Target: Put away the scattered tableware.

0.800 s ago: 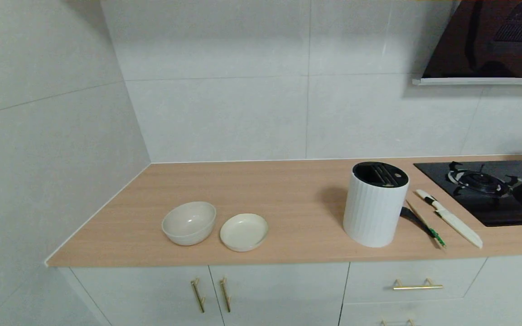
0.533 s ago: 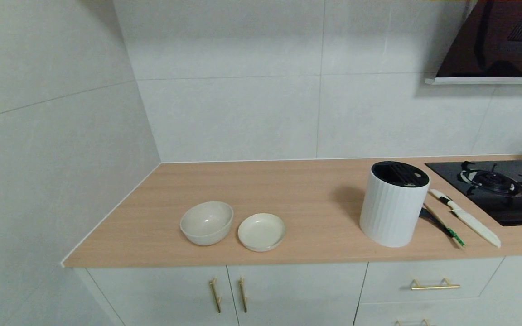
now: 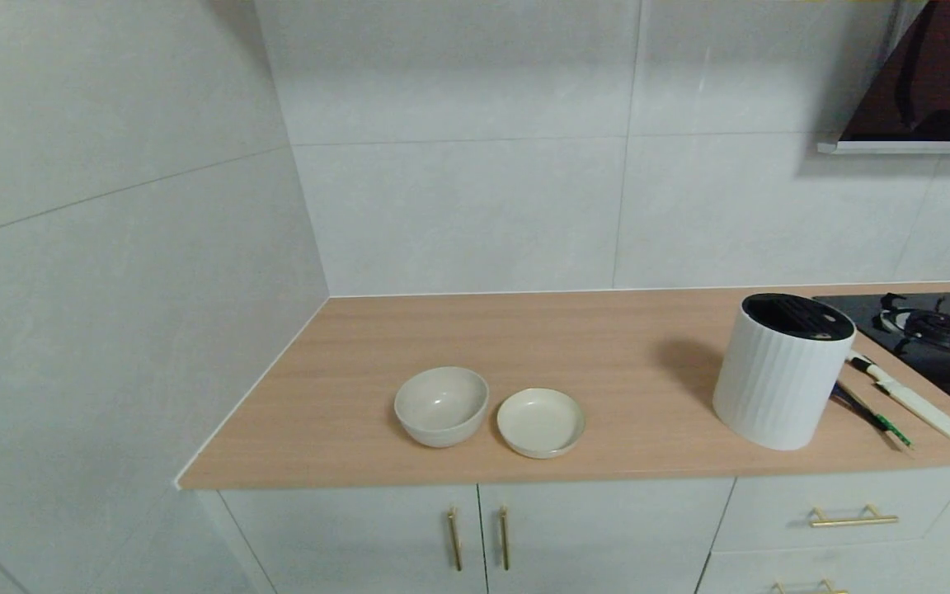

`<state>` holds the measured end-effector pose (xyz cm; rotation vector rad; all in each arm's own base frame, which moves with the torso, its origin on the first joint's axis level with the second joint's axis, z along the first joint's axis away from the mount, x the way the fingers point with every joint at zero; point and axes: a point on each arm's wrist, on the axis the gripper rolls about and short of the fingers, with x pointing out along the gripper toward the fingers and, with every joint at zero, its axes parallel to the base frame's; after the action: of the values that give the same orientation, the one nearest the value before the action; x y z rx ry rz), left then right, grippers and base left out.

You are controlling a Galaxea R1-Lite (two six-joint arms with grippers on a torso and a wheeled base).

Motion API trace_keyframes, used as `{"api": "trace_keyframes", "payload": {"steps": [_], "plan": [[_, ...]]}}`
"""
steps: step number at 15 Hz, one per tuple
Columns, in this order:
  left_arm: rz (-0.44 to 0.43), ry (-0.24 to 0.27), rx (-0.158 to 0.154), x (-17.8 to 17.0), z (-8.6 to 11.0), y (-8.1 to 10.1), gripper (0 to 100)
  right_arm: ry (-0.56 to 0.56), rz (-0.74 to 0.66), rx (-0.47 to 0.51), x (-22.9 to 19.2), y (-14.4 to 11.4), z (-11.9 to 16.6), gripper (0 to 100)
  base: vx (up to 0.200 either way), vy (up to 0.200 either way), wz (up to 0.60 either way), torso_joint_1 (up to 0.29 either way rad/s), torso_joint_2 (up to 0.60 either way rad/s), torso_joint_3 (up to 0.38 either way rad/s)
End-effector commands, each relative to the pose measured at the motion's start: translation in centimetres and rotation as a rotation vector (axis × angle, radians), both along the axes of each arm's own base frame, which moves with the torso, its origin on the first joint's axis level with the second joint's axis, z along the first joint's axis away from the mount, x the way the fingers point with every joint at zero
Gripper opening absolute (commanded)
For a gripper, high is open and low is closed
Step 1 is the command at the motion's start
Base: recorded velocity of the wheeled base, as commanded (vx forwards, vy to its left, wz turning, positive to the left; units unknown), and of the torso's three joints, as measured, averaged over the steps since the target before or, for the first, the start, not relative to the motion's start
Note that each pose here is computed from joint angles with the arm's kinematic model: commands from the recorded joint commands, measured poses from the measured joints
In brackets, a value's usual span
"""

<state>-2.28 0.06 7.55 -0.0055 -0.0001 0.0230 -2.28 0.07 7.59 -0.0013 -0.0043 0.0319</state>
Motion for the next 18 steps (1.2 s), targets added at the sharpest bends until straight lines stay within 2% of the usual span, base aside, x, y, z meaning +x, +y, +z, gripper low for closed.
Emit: {"api": "trace_keyframes", "payload": {"steps": [1,14,18], "plan": [[0.0,0.0,-0.001,0.0,0.0,0.0,100,0.0,0.0,0.0,0.0,0.0,0.01,100,0.0,0.0,0.0,0.0,0.0,0.0],[0.0,0.0,0.004,0.0,0.0,0.0,100,0.0,0.0,-0.003,0.0,0.0,0.01,100,0.0,0.0,0.0,0.0,0.0,0.0],[-0.002,0.0,0.004,0.0,0.0,0.0,100,0.0,0.0,-0.002,0.0,0.0,0.01,100,0.0,0.0,0.0,-0.134,0.28,0.16]]}}
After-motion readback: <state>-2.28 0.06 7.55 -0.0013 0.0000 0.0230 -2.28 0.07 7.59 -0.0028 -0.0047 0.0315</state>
